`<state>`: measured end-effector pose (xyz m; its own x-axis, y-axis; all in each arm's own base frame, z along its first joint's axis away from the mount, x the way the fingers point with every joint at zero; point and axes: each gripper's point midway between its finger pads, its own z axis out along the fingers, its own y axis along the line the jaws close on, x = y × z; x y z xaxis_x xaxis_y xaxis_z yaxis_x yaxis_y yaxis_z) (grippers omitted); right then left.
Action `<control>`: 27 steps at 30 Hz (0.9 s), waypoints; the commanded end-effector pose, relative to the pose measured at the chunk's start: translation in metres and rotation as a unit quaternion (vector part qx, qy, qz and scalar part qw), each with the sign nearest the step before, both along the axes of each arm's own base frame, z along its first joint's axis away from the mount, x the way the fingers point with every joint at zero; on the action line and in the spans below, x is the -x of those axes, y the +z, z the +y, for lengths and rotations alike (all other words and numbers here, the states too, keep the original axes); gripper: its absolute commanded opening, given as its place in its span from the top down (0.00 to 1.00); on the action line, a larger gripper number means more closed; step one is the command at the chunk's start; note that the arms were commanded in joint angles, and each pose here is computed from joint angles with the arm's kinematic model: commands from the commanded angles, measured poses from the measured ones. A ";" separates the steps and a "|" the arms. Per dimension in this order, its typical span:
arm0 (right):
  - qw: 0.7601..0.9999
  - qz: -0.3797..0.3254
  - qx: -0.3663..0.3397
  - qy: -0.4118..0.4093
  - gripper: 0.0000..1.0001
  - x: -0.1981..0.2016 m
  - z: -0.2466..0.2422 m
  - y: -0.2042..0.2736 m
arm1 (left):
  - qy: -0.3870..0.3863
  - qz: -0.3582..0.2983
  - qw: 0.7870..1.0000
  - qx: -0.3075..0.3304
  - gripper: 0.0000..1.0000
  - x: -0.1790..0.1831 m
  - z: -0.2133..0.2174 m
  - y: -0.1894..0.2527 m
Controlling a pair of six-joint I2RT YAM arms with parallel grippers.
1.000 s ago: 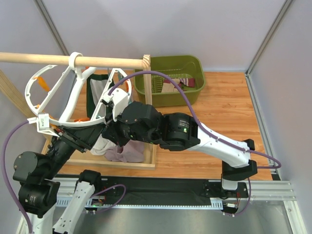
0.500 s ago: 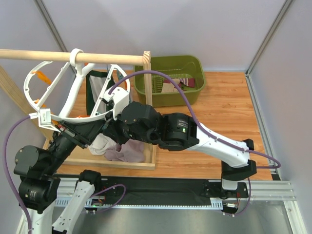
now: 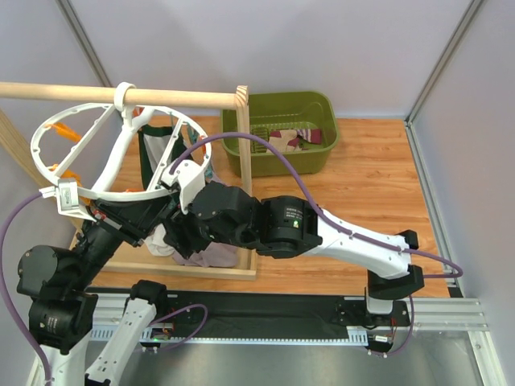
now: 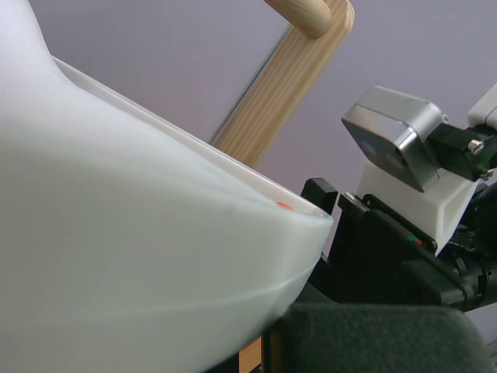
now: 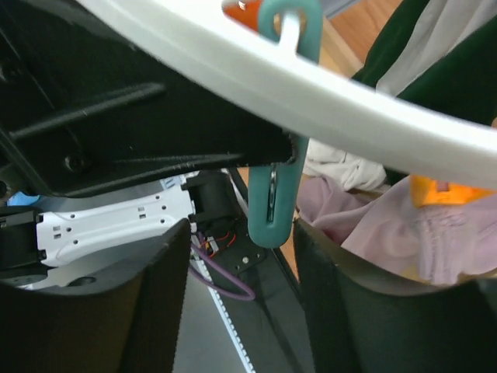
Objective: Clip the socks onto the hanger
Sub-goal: Open the clamp at the hanger, then move the bin to the center of the board.
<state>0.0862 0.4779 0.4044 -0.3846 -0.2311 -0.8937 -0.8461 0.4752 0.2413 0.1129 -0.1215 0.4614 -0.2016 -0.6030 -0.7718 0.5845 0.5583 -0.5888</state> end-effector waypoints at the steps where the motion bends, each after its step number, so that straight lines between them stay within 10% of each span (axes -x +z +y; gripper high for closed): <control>1: 1.000 -0.005 -0.021 0.008 0.41 0.006 -0.021 0.022 | 0.011 0.103 0.995 0.004 1.00 -0.018 -0.001 -0.040; 5: 1.000 0.002 0.003 -0.005 0.24 0.006 -0.047 0.000 | 0.013 0.104 0.995 -0.001 1.00 -0.017 0.000 -0.043; 16: 0.996 0.021 -0.030 -0.085 0.23 0.002 -0.189 -0.010 | 0.011 0.103 0.994 -0.020 1.00 -0.013 0.001 -0.051; 27: 0.946 0.093 0.077 -0.302 0.17 -0.161 -0.266 -0.089 | 0.003 0.116 0.993 -0.034 1.00 -0.014 -0.002 -0.075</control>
